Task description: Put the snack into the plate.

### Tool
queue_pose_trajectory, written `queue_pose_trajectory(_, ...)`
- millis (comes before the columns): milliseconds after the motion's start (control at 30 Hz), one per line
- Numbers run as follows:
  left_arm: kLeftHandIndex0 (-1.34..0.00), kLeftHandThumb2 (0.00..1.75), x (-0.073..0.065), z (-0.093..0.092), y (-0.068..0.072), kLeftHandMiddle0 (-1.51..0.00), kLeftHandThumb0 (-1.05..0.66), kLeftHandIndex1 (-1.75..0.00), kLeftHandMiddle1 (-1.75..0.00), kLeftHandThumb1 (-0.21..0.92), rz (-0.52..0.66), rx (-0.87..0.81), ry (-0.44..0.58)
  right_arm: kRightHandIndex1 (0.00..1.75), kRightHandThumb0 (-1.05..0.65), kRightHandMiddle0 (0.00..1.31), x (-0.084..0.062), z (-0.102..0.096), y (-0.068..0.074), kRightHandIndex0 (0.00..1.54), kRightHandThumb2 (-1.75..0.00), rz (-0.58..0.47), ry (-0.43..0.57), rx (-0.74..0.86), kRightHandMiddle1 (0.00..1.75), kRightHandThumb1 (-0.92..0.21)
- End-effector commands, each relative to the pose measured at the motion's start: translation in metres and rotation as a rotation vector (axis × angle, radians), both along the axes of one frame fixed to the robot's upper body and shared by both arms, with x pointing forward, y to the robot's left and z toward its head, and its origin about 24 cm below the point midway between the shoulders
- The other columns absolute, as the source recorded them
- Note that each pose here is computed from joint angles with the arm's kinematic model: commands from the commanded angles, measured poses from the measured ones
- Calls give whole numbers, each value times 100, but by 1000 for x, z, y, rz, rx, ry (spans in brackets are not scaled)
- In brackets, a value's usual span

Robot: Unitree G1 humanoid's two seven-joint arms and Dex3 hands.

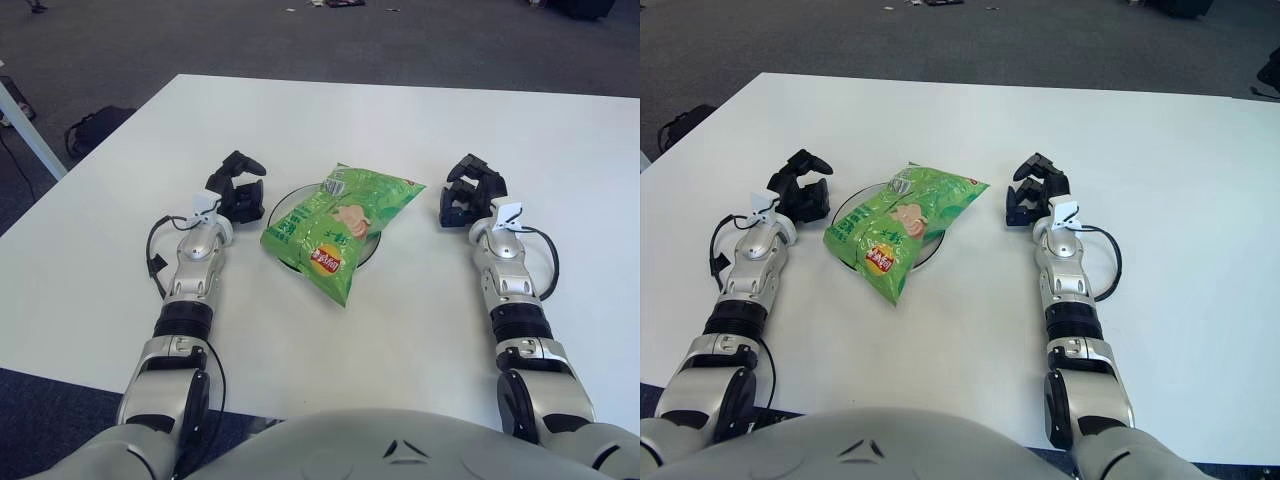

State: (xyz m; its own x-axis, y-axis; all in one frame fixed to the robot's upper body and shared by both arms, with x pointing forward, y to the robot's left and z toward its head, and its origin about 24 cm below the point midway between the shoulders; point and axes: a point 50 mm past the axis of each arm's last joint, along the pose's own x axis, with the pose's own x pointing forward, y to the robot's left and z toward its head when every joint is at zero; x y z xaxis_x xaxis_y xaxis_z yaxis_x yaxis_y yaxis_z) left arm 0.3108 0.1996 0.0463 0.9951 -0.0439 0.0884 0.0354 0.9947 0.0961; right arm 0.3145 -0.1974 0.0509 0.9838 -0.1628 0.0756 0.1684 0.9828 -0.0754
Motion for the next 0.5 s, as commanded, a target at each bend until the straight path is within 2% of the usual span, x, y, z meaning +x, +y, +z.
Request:
queue_pose_trajectory(0,-47,108,-20,-34,1,-115,-42,-175,-175,50,6,-10,123,175,-1,70,-25,-42,1,91,-175,-32,151,56,169,7)
queue_pose_trajectory(467,-48,110,-21,-34,0,-116,-43,-175,-175,49,5,3,123,175,-1,70,-26,-43,1,91,-175,-37,166,57,169,8)
